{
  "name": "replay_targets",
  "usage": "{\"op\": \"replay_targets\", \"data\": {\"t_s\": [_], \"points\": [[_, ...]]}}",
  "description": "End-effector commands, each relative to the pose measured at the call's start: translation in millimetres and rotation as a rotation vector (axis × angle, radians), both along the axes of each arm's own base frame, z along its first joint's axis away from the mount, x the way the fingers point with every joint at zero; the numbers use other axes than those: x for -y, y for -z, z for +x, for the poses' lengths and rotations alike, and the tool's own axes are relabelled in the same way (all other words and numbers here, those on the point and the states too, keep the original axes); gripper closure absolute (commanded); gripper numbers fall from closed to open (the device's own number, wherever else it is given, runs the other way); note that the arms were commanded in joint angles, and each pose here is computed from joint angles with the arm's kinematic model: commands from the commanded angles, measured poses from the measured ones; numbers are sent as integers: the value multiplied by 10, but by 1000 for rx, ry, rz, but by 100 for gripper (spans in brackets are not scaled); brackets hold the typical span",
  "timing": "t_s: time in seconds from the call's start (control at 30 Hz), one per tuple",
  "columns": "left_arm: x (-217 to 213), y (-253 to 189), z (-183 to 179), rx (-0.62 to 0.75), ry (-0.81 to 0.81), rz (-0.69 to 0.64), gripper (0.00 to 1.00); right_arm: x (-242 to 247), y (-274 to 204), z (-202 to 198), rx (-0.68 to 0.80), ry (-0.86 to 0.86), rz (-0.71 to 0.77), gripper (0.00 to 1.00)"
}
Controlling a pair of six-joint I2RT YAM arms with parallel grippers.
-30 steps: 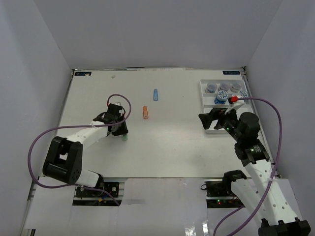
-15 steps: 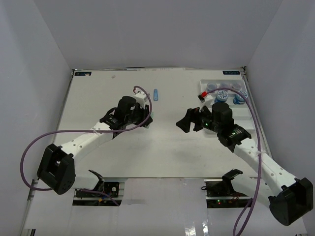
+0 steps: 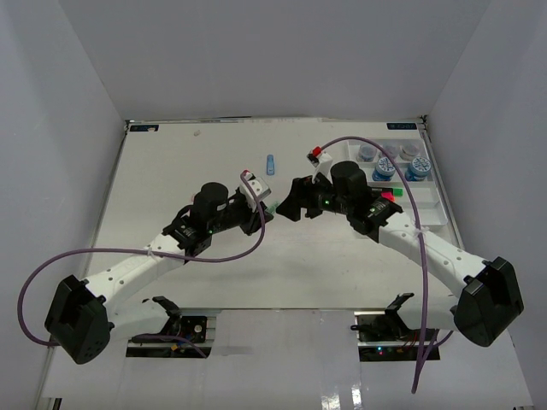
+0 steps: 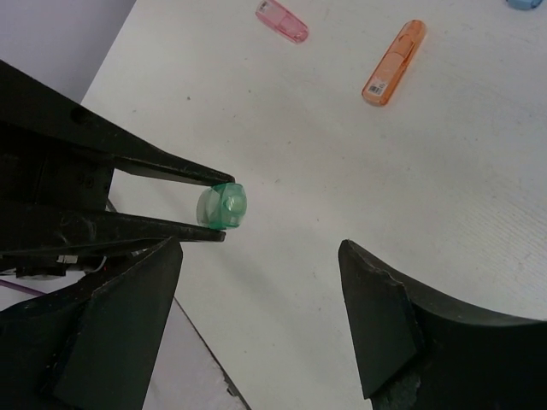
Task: Sort the stationery into containers
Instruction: Pick up the pen from the center of the board.
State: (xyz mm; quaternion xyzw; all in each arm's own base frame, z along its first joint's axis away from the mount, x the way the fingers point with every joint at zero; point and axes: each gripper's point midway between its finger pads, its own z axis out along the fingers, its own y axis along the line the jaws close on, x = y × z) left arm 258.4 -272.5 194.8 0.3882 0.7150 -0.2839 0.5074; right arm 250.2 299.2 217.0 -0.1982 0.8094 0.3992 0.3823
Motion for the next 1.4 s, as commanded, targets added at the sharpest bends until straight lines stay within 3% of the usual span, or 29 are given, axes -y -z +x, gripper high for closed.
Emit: {"op": "replay_targets", "data": {"t_s": [0.0,0.47,0.63,0.97,1.07,1.13,1.17,1.3,1.37], "points": [[74,-164,-68,78,65,-35,88,-158,-360,46,56,-29,85,20],[99,-196,-118,87,78,-40,88,-331,-309,8,21,-87,119,37],[99,-173,-123,89,75,-33,87,-382,-256,2,6,-101,117,48],[106,-162,-137,85,78,-31,83,-327,-181,7,2,-73,95,85],[94,-156,-108,82,58,-29,72,-258,-143,16,17,-48,71,89],[78,-134,-80,74,37,-24,59,-162,-87,46,19,-13,48,89],[71,-136,-67,73,27,-25,42,-84,-60,112,26,19,33,89],[18,-120,13,68,-33,-15,11,380,88,284,10,158,-36,90],[-31,-88,82,52,-88,-4,5,770,178,414,8,273,-77,90]]}}
